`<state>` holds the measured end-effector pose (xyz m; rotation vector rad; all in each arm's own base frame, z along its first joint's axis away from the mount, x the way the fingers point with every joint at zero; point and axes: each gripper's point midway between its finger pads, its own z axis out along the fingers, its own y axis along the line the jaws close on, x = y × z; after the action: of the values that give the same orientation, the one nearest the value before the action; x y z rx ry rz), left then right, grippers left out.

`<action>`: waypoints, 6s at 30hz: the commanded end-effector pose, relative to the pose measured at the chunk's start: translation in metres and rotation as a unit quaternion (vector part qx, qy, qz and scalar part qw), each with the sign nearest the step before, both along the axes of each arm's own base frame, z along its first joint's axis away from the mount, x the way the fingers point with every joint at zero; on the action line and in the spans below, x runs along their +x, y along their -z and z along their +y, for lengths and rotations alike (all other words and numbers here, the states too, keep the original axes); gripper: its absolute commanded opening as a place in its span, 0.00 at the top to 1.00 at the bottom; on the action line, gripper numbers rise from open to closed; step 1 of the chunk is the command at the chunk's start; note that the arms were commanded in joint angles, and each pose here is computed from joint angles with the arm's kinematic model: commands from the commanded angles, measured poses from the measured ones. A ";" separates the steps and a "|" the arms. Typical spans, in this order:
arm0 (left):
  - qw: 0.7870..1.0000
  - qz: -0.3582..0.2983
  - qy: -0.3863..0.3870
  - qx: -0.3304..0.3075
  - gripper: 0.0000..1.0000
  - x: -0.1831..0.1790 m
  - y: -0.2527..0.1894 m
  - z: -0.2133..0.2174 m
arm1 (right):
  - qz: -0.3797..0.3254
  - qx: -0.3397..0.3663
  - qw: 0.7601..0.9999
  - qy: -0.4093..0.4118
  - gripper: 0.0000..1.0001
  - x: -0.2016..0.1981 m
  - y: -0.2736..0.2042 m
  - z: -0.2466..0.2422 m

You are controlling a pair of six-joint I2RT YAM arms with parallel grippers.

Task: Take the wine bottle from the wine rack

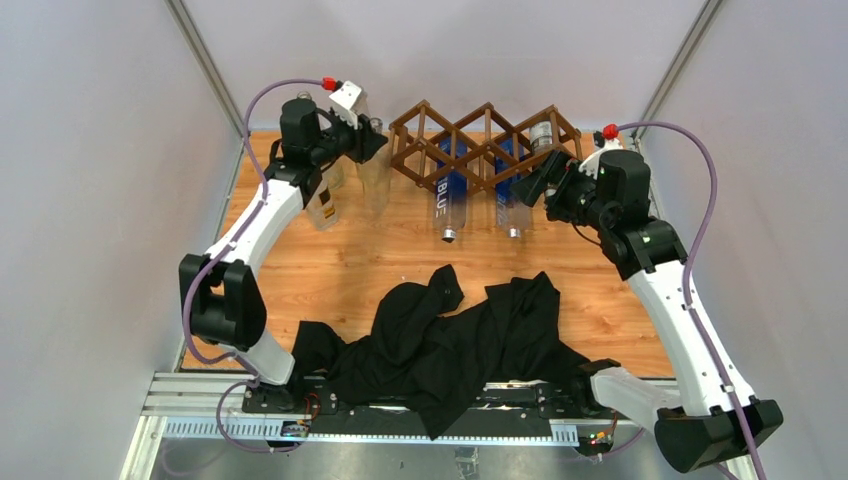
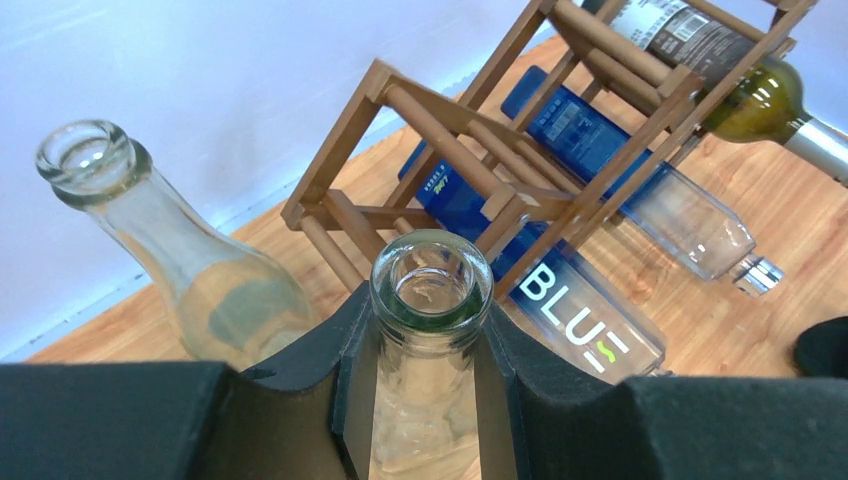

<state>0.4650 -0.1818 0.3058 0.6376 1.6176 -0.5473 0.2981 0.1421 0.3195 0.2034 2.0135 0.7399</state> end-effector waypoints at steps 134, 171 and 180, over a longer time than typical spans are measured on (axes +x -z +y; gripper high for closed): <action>0.861 -0.207 0.306 0.351 0.00 -0.252 0.003 -0.015 | 0.052 0.038 0.967 -0.247 1.00 -0.117 0.026 0.119; 0.815 -0.187 0.351 0.421 0.14 -0.276 0.103 -0.014 | 0.043 0.000 0.900 -0.433 1.00 -0.159 0.012 0.246; 0.809 -0.195 0.358 0.423 0.22 -0.278 0.104 -0.015 | 0.044 0.003 0.897 -0.439 1.00 -0.161 0.014 0.246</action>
<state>0.1953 -0.1971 0.2119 1.9088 1.1156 -0.1189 0.1355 0.3682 0.2501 -0.6944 2.4041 1.1485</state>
